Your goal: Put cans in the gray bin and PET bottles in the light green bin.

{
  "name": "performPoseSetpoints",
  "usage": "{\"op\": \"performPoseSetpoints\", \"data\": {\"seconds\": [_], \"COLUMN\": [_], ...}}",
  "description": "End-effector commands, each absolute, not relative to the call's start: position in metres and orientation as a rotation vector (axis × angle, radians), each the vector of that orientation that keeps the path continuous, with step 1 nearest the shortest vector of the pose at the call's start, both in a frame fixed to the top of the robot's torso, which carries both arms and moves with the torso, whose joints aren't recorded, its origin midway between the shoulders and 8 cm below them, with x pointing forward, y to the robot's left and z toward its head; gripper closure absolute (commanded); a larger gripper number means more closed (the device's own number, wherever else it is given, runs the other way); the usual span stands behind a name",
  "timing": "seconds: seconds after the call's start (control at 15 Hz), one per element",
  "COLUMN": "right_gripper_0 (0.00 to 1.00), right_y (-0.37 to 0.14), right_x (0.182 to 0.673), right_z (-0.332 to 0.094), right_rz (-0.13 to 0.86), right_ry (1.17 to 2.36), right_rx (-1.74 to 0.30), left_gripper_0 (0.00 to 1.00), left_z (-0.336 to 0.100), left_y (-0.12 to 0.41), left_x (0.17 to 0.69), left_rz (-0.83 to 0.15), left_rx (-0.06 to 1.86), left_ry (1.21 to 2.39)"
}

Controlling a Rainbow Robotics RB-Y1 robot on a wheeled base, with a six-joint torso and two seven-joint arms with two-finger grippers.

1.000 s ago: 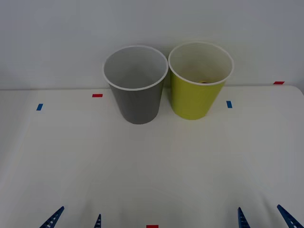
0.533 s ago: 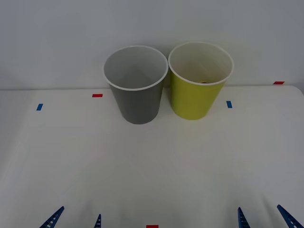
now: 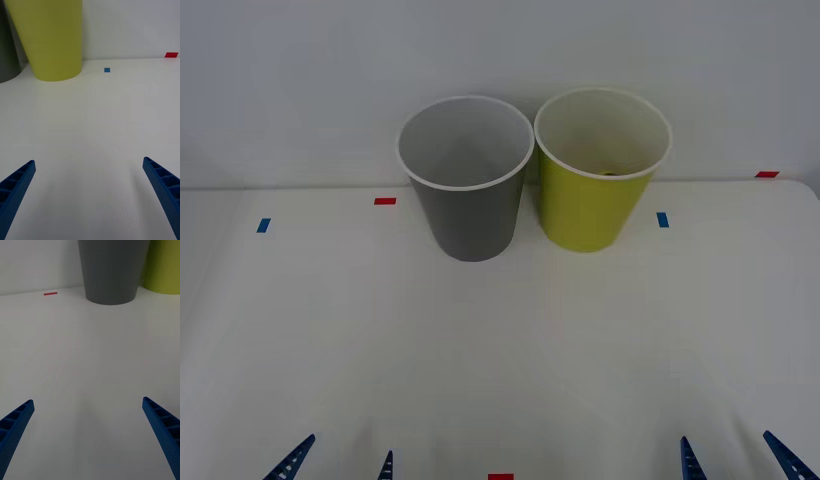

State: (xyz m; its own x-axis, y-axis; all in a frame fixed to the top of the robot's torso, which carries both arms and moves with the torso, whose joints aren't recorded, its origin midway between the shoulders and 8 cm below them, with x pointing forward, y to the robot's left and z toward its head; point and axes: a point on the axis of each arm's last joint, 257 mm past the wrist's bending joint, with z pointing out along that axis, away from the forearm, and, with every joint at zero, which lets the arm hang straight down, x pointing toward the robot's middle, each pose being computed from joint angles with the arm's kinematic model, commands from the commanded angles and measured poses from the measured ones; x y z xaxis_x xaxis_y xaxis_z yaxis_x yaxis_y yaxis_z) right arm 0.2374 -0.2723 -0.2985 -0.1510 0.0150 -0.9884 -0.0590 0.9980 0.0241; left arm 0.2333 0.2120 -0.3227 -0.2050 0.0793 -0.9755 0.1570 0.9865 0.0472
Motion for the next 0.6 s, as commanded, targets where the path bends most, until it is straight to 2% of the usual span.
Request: {"op": "performPoseSetpoints", "data": {"seconds": [0.07, 0.6], "right_gripper_0": [0.0, 0.0], "right_y": [-0.2723, -0.2723], "right_x": [0.2374, 0.2374], "right_z": [-0.2985, -0.2985], "right_rz": [0.064, 0.064], "right_ry": [1.721, 1.721], "right_rx": [-0.033, -0.033], "left_gripper_0": [0.0, 0.0], "left_z": [-0.3227, -0.3227], "left_y": [0.212, 0.212], "left_x": [0.2333, 0.2333], "left_rz": [-0.071, -0.071], "left_rx": [0.175, 0.175], "left_ry": [1.779, 1.779]}}
